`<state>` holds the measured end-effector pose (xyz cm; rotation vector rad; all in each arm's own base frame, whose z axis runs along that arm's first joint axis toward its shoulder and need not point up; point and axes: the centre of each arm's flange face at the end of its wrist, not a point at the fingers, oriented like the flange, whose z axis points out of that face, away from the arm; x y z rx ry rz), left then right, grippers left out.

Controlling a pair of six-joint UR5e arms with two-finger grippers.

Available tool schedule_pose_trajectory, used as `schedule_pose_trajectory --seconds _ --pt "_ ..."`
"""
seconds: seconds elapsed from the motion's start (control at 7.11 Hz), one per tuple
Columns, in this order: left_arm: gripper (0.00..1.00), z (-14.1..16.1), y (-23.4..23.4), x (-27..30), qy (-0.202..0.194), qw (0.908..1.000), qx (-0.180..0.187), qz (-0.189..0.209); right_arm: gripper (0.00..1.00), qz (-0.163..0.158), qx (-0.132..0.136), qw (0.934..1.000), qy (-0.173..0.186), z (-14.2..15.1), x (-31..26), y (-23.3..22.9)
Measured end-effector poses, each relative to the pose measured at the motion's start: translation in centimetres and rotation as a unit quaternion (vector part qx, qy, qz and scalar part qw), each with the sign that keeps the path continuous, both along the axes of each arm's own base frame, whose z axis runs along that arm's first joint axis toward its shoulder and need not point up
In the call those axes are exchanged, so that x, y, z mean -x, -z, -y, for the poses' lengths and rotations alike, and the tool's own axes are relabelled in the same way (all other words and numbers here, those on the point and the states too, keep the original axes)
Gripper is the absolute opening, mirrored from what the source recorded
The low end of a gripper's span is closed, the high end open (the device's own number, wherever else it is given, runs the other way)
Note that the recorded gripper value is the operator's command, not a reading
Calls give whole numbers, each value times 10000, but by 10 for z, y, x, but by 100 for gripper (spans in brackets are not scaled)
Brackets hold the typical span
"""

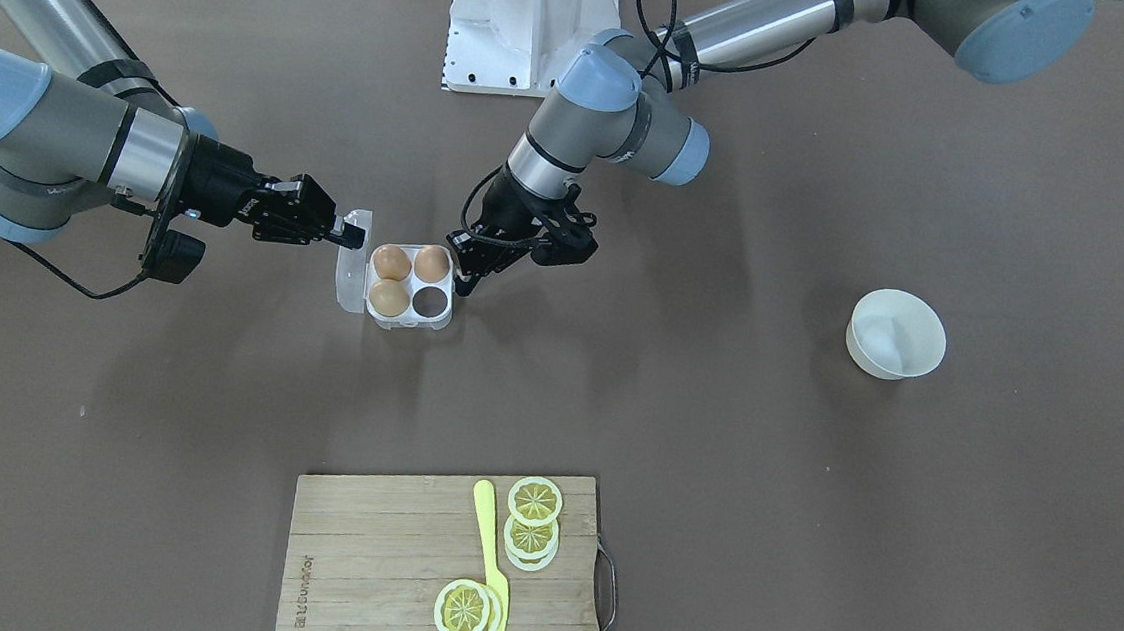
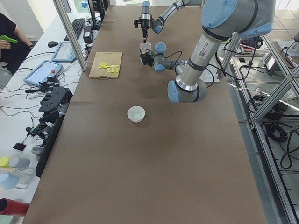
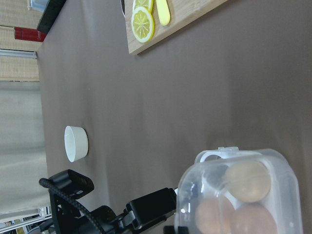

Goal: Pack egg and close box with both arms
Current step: 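Press the lid down onto the egg box with the right gripper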

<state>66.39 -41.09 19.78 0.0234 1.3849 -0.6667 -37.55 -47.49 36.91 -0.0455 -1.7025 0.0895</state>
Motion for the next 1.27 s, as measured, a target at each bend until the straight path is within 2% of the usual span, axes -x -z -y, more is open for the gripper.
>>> schedule_pose_trajectory --seconds 1.27 --pt "0 0 0 1 -6 10000 -3 -11 0 33 12 10000 32 -9 21 4"
